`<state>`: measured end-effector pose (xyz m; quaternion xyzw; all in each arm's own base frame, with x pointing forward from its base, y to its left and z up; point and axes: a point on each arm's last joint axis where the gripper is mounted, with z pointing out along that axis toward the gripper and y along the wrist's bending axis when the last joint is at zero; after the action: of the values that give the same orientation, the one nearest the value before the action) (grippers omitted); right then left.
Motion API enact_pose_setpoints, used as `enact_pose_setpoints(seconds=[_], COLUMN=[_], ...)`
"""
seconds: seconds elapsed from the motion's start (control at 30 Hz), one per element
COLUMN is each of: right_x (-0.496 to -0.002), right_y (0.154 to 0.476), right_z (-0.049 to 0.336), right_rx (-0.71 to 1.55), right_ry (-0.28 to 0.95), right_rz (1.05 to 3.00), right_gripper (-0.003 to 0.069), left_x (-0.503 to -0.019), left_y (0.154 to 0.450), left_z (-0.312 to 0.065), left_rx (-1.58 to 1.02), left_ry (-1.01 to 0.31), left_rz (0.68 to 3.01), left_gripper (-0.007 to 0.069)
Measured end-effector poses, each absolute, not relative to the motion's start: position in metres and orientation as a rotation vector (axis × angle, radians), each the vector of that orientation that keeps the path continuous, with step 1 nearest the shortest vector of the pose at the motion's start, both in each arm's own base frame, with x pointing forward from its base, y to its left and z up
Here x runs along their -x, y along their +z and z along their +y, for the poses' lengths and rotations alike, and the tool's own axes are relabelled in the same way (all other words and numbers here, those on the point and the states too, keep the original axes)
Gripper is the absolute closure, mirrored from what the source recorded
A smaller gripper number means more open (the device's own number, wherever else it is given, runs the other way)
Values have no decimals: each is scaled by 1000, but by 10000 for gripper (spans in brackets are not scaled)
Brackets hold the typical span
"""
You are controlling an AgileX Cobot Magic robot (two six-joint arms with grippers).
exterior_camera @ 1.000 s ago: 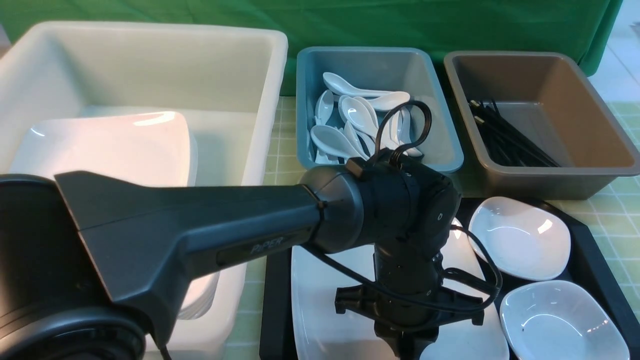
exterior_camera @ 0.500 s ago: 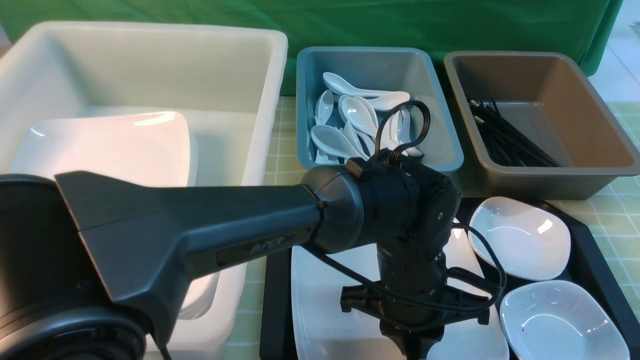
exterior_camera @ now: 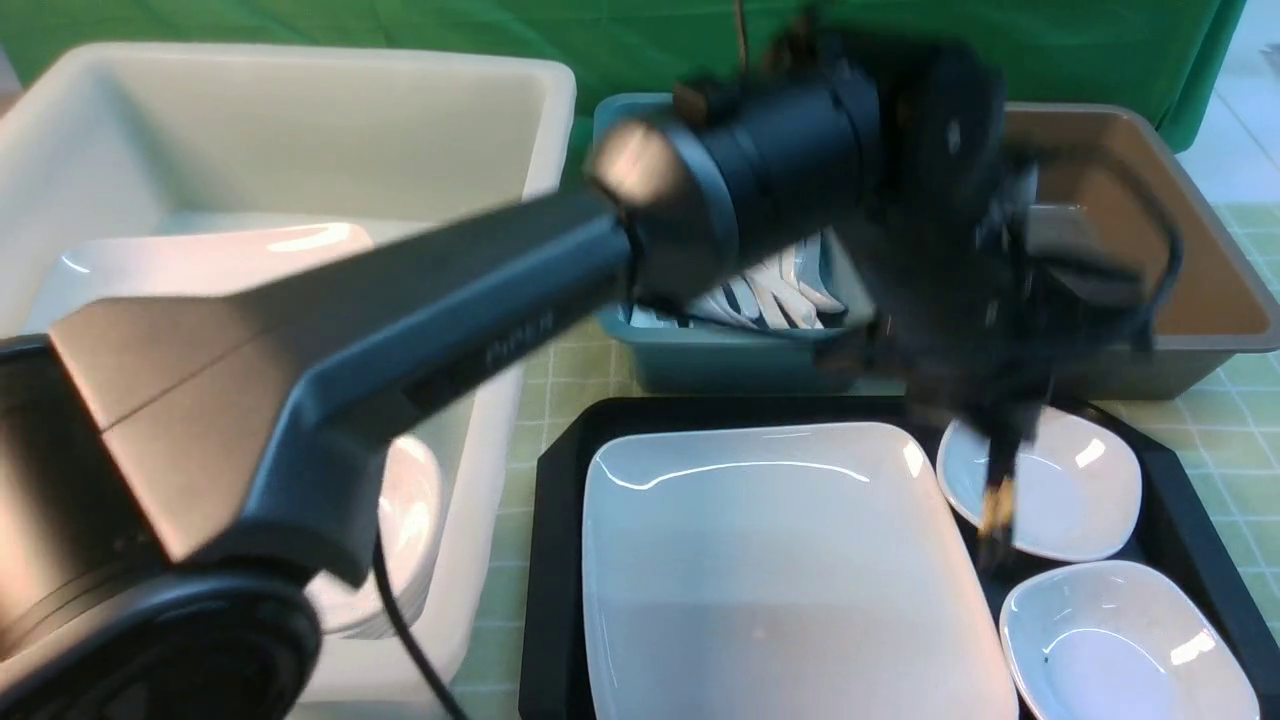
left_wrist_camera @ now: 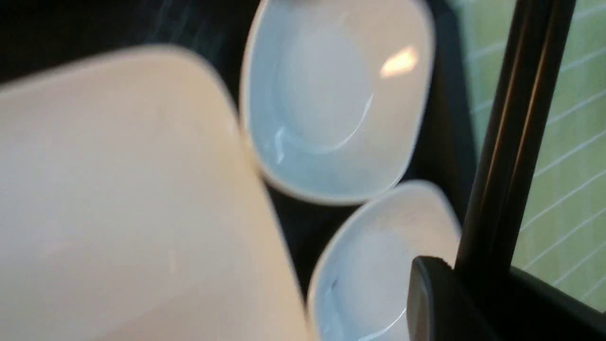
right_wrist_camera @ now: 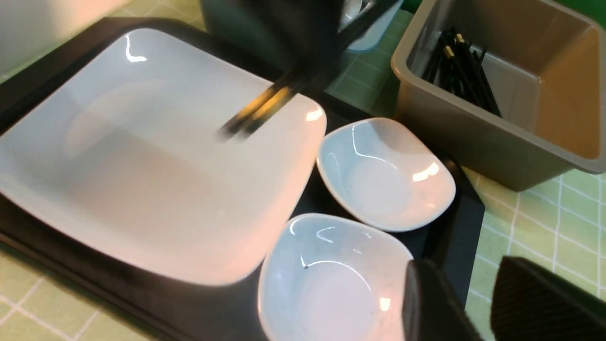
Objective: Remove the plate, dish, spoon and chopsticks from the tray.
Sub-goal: Use the left arm to put the chopsticks into the small storage box on the right
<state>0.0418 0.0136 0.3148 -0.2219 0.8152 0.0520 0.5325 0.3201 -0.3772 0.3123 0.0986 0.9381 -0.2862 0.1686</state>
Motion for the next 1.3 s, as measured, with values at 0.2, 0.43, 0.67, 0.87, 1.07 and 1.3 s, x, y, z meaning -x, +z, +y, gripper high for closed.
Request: enact_pose_setpoints(seconds=[0.2,0.43,0.67,0.87,1.07,1.3], right_x=[-43,-46,-47,-47,-47,-47], right_y=[319,327,333,333,334,334], right_z=[14,16,17,17,17,17], right_rx=[515,474,460,459,459,459], right_ry=[134,162,171,172,172,172], right_rz=[1899,1807,1743,1739,1738,1737], right_gripper=[459,459,459,452,447,441], left_x=[-378,-420,-441,-456,-459,-460], left_y=[314,297,281,252,225,219], left_z=[-375,-380,-388,-395,-403,-404], left_rx=[-169,-93,-11,39,34,-16], left_ry=[-1072,-1204,-1256,-1249,-1226,-1185], left_rz=[2567,2317,2099,1980,1965,1966], left_gripper=[557,557,557,557,557,544])
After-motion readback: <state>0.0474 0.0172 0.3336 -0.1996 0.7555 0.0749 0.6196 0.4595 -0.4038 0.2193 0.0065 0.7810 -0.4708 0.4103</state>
